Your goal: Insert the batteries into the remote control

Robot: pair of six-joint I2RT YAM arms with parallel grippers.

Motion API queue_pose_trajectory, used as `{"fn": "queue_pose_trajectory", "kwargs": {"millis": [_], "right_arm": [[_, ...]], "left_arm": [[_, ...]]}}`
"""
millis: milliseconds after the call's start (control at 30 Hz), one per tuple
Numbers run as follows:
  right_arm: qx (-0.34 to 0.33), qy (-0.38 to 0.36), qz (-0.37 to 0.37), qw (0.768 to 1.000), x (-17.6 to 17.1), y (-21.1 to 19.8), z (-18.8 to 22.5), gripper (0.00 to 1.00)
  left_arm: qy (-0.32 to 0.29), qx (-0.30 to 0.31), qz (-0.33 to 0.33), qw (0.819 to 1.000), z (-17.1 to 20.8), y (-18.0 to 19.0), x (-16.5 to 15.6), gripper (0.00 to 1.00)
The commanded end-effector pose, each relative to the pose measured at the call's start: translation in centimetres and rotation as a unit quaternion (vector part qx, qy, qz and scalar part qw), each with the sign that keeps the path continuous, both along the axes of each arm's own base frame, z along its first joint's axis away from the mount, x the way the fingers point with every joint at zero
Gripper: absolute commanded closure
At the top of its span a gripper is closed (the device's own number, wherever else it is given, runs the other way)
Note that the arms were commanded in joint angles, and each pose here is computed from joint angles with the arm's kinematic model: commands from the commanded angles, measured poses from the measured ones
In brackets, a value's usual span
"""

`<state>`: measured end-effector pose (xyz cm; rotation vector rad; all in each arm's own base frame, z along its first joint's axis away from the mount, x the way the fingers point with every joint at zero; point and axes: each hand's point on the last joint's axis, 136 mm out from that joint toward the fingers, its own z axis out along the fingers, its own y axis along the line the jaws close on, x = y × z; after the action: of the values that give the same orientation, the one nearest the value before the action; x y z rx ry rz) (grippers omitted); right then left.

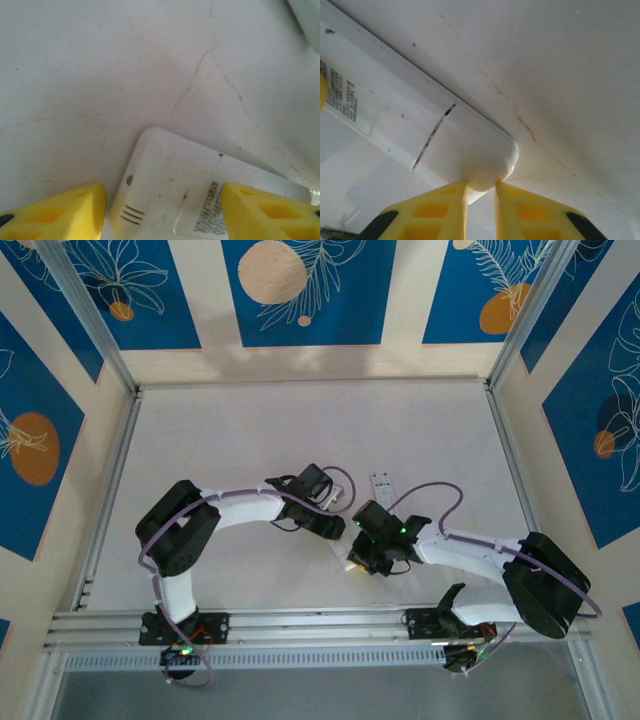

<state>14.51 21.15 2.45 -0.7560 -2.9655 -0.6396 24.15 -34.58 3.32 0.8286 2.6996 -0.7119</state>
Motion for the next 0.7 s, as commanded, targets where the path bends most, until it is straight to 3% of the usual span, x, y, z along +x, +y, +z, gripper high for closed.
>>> {"fn": "queue_pose_trajectory", "kwargs": {"millis": [0,133,267,433,567,667], "right_arm": [[0.005,-0.012,-0.004,1.0,1.5,1.0,-0.7,0.8],[-0.023,-0.027,0.015,0.999,2.0,1.0,-0.2,0.79],[-0.051,-0.036,0.026,0.998,1.5,-0.3,0.5,0.72],[-0.106,-0.093,0.109,0.984,0.9,-1.7,2.7,0.52],[-0.147,-0.137,0.211,0.957,2.7,-1.1,3.5,0.26],[-0.161,-0.128,0.287,0.936,3.5,0.3,2.9,0.18]], "left_arm": [[0.016,-0.019,-0.003,1.0,0.2,-0.4,-0.6,0.38],[0.012,-0.023,-0.003,1.0,0.2,-0.3,-0.7,0.38],[-0.001,-0.015,0.016,1.0,0.6,0.4,-0.1,0.35],[-0.018,-0.075,0.112,0.991,4.1,3.3,2.5,0.07],[-0.03,-0.122,0.195,0.973,7.4,6.7,4.4,0.0],[-0.029,-0.161,0.244,0.956,9.5,9.1,4.7,0.0]]}}
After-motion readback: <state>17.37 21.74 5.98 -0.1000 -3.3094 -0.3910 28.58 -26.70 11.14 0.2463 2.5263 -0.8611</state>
